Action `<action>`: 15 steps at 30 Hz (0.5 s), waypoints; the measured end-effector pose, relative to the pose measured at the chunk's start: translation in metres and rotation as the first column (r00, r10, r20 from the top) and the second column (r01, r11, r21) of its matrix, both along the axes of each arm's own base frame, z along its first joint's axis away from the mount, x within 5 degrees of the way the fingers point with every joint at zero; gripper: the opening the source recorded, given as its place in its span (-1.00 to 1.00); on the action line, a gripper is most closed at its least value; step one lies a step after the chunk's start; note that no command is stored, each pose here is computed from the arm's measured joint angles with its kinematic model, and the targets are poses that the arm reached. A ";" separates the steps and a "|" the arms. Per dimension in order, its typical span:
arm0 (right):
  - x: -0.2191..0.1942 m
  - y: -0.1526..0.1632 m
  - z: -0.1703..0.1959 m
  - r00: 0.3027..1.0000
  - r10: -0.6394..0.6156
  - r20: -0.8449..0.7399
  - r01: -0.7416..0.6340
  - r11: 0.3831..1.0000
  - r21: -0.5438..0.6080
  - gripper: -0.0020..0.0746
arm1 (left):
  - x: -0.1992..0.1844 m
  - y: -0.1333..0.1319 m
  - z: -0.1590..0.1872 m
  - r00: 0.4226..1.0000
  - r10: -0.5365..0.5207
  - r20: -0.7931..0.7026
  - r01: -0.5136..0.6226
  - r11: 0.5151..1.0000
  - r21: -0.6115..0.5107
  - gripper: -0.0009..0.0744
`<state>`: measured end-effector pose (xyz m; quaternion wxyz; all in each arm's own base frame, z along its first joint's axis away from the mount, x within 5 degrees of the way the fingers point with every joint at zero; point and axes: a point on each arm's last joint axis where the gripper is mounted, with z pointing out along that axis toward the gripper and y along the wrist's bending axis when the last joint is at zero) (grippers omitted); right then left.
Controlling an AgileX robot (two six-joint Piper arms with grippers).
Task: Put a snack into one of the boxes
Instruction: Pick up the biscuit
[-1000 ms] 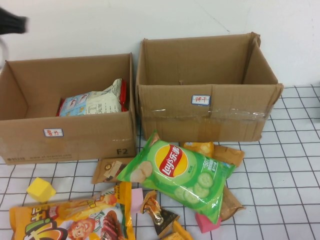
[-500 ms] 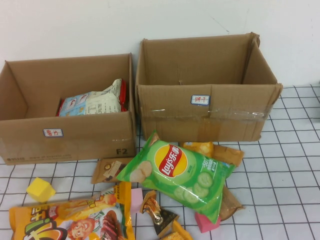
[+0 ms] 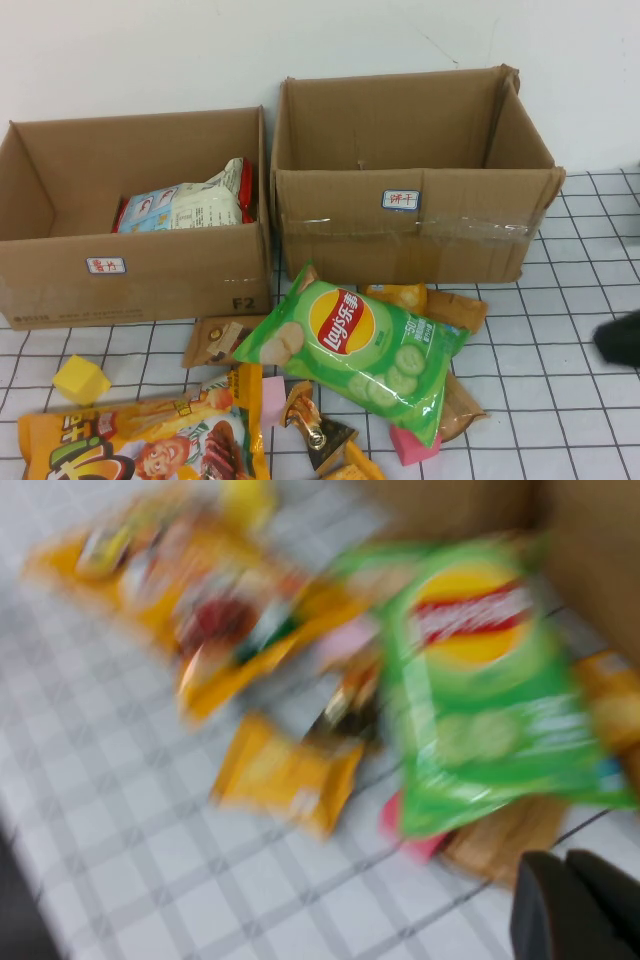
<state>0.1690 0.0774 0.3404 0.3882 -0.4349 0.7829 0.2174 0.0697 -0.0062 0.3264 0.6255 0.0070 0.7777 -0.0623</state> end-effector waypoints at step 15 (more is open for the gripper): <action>0.008 0.119 -0.045 0.871 0.455 -0.188 -0.490 0.768 -0.413 -0.87 | -0.003 0.001 -0.003 1.000 0.001 -0.014 -0.001 1.000 0.000 -0.98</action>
